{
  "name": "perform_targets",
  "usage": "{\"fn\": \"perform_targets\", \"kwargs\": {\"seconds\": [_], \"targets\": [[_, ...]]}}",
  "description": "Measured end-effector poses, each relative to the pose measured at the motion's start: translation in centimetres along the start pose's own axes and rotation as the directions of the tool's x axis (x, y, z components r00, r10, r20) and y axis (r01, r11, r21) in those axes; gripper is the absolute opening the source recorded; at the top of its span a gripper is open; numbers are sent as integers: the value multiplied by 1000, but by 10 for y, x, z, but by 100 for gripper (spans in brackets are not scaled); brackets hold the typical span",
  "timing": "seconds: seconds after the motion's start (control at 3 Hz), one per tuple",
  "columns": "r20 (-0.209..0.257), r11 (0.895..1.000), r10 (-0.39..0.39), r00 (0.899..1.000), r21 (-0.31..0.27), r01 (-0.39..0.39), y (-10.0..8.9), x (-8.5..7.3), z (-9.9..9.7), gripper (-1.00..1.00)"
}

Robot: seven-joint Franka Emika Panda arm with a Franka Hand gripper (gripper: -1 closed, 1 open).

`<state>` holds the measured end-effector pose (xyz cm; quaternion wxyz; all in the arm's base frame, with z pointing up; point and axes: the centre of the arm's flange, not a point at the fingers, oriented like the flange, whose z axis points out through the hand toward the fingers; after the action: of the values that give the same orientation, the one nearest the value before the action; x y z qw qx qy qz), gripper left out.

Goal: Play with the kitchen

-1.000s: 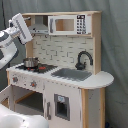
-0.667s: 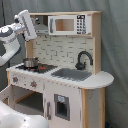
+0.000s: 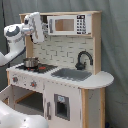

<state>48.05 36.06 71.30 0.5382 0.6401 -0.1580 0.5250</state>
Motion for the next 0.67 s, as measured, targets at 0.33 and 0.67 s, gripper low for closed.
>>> {"fn": "perform_targets", "kwargs": {"seconds": [0.33, 0.67], "targets": [[82, 999, 10, 997, -34, -7, 26, -8, 14, -100], [126, 999, 8, 992, -49, -2, 45, -21, 29, -100]]}}
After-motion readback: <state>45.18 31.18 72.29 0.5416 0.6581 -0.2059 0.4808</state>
